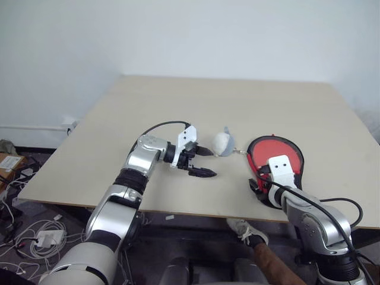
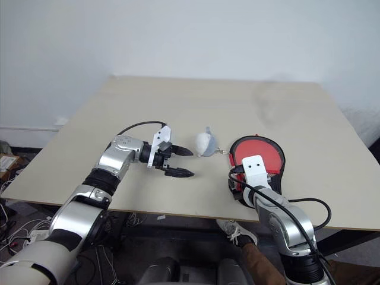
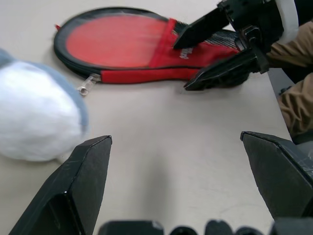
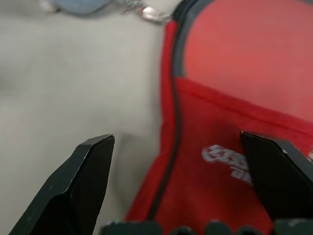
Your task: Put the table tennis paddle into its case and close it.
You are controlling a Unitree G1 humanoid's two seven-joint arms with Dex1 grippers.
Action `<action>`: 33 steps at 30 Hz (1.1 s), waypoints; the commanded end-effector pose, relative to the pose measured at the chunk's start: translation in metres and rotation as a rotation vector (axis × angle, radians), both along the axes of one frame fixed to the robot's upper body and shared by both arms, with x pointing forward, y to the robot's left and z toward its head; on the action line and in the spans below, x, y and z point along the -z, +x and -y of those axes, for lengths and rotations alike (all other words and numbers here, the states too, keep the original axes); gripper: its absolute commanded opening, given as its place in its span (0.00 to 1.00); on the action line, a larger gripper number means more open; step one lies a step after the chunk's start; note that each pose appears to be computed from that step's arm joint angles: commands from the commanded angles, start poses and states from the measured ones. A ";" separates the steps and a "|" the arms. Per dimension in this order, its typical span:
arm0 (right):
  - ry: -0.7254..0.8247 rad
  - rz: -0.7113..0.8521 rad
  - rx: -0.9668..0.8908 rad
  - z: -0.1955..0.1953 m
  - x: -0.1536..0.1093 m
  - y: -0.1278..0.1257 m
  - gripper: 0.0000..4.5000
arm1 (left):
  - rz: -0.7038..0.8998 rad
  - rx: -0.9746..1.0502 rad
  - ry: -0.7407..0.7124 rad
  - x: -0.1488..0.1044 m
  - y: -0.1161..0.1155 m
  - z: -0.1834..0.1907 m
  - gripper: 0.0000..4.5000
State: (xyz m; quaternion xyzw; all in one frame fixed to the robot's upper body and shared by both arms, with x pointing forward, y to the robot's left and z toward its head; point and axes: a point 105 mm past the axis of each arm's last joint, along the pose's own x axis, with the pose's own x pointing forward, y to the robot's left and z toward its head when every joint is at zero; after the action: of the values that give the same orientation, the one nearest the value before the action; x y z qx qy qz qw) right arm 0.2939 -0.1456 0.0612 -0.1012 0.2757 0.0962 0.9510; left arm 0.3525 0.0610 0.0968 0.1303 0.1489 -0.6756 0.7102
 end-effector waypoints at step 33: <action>-0.012 -0.022 0.116 0.016 -0.012 0.006 0.01 | 0.113 0.087 -0.003 -0.014 -0.011 0.028 1.00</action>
State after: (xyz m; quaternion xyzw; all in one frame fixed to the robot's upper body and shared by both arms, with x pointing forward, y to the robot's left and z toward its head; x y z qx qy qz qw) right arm 0.2964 -0.1586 0.0608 -0.1175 0.3116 0.0405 0.9420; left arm 0.3399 0.0377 0.0959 0.1586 0.1268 -0.6954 0.6893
